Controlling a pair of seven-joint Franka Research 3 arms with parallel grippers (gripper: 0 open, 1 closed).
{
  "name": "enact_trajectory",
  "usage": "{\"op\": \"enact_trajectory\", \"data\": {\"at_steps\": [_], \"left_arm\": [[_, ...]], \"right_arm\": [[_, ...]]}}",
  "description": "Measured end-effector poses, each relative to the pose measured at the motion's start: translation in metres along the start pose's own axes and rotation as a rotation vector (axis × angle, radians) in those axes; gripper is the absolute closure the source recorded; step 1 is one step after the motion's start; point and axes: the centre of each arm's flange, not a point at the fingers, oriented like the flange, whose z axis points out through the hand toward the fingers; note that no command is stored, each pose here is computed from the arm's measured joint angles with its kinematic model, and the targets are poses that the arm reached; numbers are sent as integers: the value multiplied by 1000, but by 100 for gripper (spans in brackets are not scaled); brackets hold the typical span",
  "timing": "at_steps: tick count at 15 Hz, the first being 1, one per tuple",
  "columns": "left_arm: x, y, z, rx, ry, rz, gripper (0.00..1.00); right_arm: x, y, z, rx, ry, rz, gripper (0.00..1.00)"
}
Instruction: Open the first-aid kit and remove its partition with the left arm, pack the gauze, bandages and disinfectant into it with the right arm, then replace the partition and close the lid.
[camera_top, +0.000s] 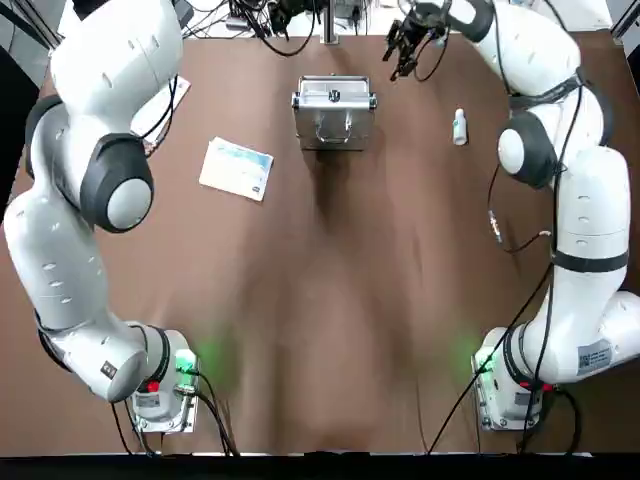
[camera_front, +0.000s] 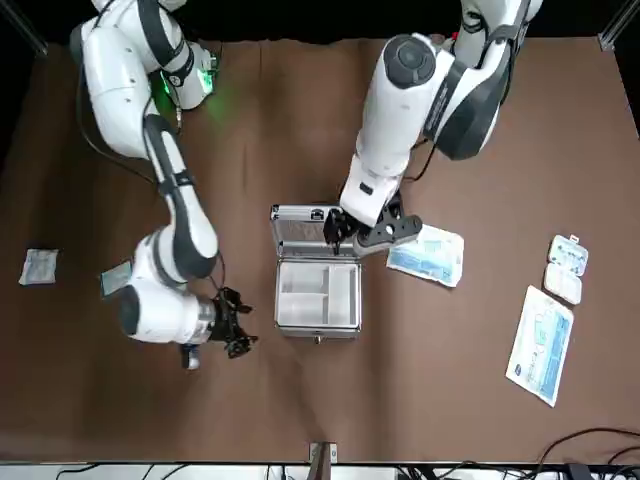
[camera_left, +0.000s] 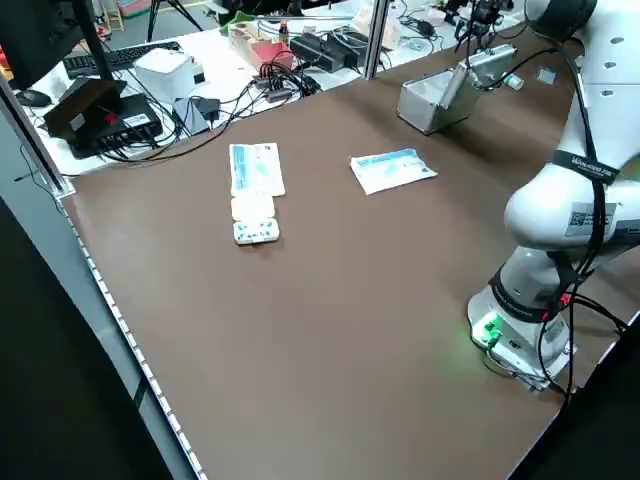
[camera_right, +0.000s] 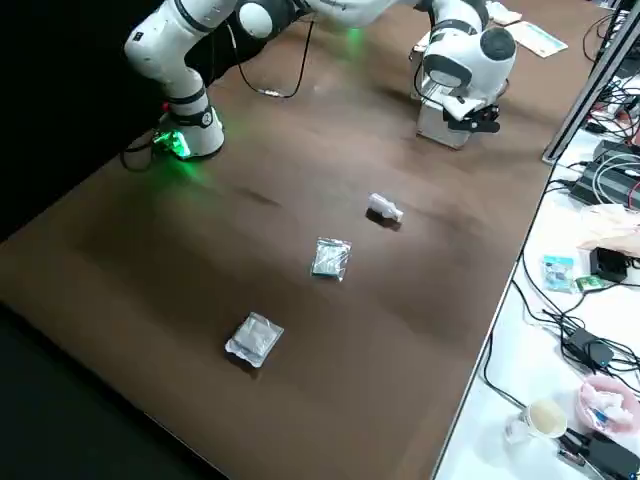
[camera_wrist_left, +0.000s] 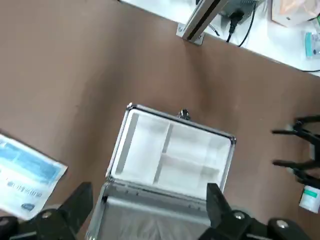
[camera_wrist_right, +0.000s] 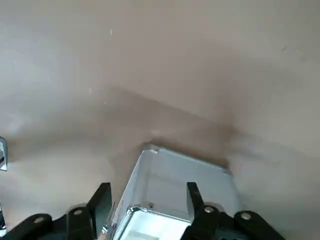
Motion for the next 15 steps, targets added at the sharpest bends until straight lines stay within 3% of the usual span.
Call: {"op": "enact_trajectory", "data": {"at_steps": [3, 8, 13, 15], "left_arm": [[10, -1, 23, -18, 30, -6, 0], [12, -1, 44, -15, 32, 32, 0], [4, -1, 92, 19, -7, 177, 0], [1, -2, 108, 30, -22, 183, 0]], "right_arm": [[17, 14, -62, -60, -30, -82, 30], [44, 37, -162, -52, -14, -268, 31], [49, 64, -260, -95, 231, -542, 23], [43, 69, -278, -116, 277, -660, 23]]}}
